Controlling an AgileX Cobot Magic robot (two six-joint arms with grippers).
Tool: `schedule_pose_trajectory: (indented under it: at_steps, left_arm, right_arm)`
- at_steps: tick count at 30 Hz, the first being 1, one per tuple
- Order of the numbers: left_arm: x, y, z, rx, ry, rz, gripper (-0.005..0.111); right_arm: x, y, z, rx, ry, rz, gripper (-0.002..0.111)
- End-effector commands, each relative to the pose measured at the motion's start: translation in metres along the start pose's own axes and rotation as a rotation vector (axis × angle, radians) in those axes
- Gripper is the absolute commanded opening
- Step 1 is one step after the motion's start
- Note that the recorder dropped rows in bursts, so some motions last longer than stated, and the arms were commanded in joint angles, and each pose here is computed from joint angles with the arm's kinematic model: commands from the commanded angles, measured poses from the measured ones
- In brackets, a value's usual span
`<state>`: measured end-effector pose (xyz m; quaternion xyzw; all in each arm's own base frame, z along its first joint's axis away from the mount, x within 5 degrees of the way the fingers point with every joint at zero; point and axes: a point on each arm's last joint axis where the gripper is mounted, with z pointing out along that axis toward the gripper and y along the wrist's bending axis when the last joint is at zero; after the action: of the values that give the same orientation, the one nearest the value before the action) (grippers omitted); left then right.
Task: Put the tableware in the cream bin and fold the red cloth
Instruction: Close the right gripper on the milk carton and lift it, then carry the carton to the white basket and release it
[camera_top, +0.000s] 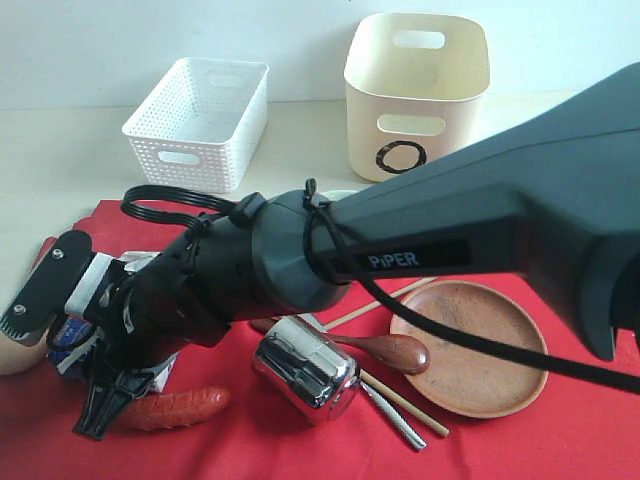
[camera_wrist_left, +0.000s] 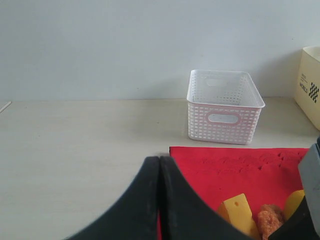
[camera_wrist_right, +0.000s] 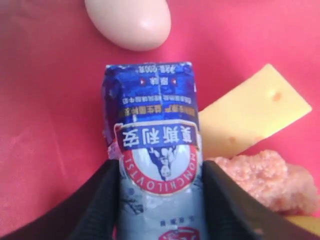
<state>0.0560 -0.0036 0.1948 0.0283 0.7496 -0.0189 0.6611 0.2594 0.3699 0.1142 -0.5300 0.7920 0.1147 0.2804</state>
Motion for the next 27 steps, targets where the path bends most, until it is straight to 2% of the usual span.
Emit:
schedule_pose_trajectory:
  at_steps: [1, 13, 16, 23, 27]
  left_arm:
    - [0.001, 0.0, 0.0, -0.003, -0.005, 0.006, 0.0]
    - [0.001, 0.0, 0.0, -0.003, -0.005, 0.006, 0.0]
    - [0.001, 0.0, 0.0, -0.003, -0.005, 0.006, 0.0]
    - [0.001, 0.0, 0.0, -0.003, -0.005, 0.006, 0.0]
    - [0.001, 0.0, 0.0, -0.003, -0.005, 0.006, 0.0]
  right_arm:
    - [-0.009, -0.004, -0.012, 0.012, -0.042, 0.001, 0.0]
    - [-0.038, -0.018, -0.077, 0.043, -0.137, 0.021, 0.0]
    - [-0.043, -0.034, -0.091, 0.076, -0.189, 0.075, 0.0]
    - [-0.045, -0.091, -0.106, 0.196, -0.396, 0.281, 0.0]
    - [-0.044, -0.112, -0.103, 0.255, -0.498, 0.302, 0.0]
